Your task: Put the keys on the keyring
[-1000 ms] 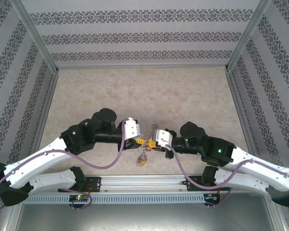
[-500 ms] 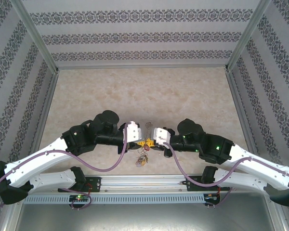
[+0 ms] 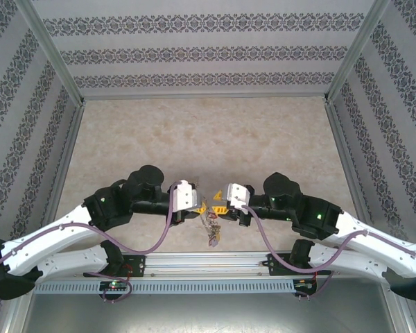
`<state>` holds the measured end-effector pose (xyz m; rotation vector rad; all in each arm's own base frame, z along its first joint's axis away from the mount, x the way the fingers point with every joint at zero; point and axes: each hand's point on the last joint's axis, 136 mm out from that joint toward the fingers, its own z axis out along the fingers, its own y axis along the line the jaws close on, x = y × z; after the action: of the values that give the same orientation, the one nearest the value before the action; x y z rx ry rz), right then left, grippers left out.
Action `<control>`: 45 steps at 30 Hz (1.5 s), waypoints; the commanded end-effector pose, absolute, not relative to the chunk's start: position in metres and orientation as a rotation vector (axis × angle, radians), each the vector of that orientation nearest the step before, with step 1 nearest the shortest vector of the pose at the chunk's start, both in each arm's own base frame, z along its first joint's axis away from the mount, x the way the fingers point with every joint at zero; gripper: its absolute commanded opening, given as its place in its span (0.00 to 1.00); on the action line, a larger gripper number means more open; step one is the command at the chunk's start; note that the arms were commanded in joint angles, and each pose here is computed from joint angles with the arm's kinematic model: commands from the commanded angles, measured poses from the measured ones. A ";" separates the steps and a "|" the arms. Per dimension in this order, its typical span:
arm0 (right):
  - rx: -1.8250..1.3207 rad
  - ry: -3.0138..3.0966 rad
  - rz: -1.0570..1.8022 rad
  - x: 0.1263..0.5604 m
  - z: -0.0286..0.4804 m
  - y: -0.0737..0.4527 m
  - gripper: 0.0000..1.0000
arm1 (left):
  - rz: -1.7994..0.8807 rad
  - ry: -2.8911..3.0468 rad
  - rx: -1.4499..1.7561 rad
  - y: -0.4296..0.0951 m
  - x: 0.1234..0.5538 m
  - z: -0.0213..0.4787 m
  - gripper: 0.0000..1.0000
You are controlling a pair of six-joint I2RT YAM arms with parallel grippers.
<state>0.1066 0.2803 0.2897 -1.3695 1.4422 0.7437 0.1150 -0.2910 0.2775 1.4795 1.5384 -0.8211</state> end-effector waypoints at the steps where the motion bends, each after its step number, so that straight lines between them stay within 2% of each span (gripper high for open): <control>1: -1.354 1.415 0.802 0.101 0.293 0.284 0.27 | -0.940 1.403 1.425 -0.302 0.105 0.308 0.00; 14: -1.362 1.344 0.895 0.085 0.297 0.283 0.25 | -1.078 1.231 1.312 -0.301 0.092 0.336 0.00; 28: -1.359 1.291 0.944 0.078 0.304 0.285 0.23 | -1.102 1.212 1.299 -0.309 0.096 0.332 0.00; 39: -1.324 1.278 0.943 0.077 0.311 0.277 0.27 | -1.100 1.191 1.276 -0.306 0.098 0.336 0.00; 45: -1.308 1.266 0.962 0.075 0.315 0.276 0.23 | -1.108 1.185 1.272 -0.305 0.098 0.336 0.00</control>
<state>0.0827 0.2739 0.3030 -1.3234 1.3205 0.9029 0.0964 -0.3067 0.3135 1.3214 1.2700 -1.0978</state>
